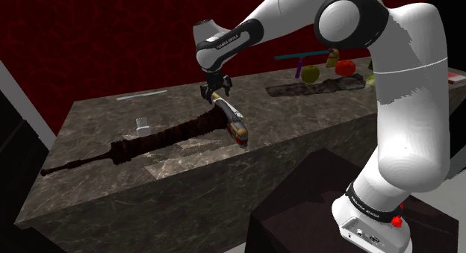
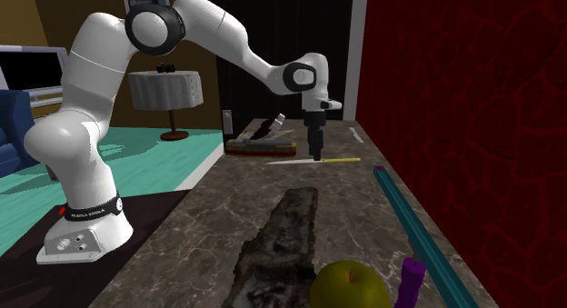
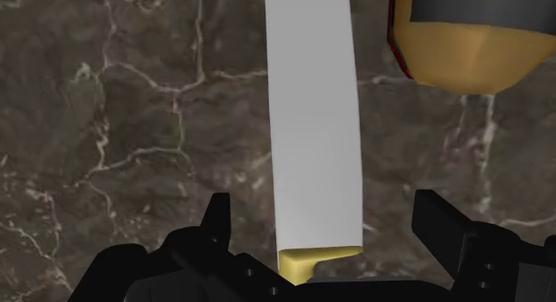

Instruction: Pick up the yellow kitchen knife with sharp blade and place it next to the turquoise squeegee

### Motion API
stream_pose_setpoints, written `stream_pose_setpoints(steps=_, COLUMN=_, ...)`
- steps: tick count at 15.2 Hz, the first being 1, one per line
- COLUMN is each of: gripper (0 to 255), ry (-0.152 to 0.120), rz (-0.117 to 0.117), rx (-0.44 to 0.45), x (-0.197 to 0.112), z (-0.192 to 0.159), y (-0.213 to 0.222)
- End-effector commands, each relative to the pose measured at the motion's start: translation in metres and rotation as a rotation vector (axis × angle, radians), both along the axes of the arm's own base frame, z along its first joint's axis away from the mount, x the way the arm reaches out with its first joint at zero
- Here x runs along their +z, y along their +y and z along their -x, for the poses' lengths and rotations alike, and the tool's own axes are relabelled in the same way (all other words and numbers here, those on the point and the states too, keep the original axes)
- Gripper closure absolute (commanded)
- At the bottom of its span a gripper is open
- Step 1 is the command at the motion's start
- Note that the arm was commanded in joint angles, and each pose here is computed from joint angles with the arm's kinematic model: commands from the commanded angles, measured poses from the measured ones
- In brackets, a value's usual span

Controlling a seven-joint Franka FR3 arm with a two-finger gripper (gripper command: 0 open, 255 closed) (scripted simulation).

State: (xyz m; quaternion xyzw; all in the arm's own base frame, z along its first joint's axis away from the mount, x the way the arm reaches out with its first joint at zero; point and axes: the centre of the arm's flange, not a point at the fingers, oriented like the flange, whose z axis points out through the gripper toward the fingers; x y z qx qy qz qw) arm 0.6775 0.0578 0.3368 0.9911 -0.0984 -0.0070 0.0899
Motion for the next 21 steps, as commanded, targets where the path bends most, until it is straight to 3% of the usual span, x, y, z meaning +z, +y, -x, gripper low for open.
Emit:
stream_pose_setpoints(steps=1, gripper=0, ry=0.0, rz=0.0, rx=0.0, x=-0.001, z=0.0, y=0.0)
stream_pose_setpoints(steps=5, gripper=0, ry=0.0, rz=0.0, rx=0.0, x=-0.001, z=0.0, y=0.0)
stream_pose_setpoints(steps=6, gripper=255, ry=0.0, rz=0.0, rx=0.0, x=-0.001, z=0.0, y=0.0)
stream_pose_setpoints(steps=15, gripper=255, ry=-0.001, rz=0.0, rx=0.0, x=-0.001, z=0.001, y=0.001)
stream_pose_setpoints(steps=16, gripper=0, ry=-0.001, rz=0.0, rx=0.0, x=-0.001, z=0.001, y=0.001)
stream_pose_setpoints(steps=21, gripper=0, ry=-0.004, rz=-0.043, rx=0.044, x=0.039, z=0.029, y=-0.036)
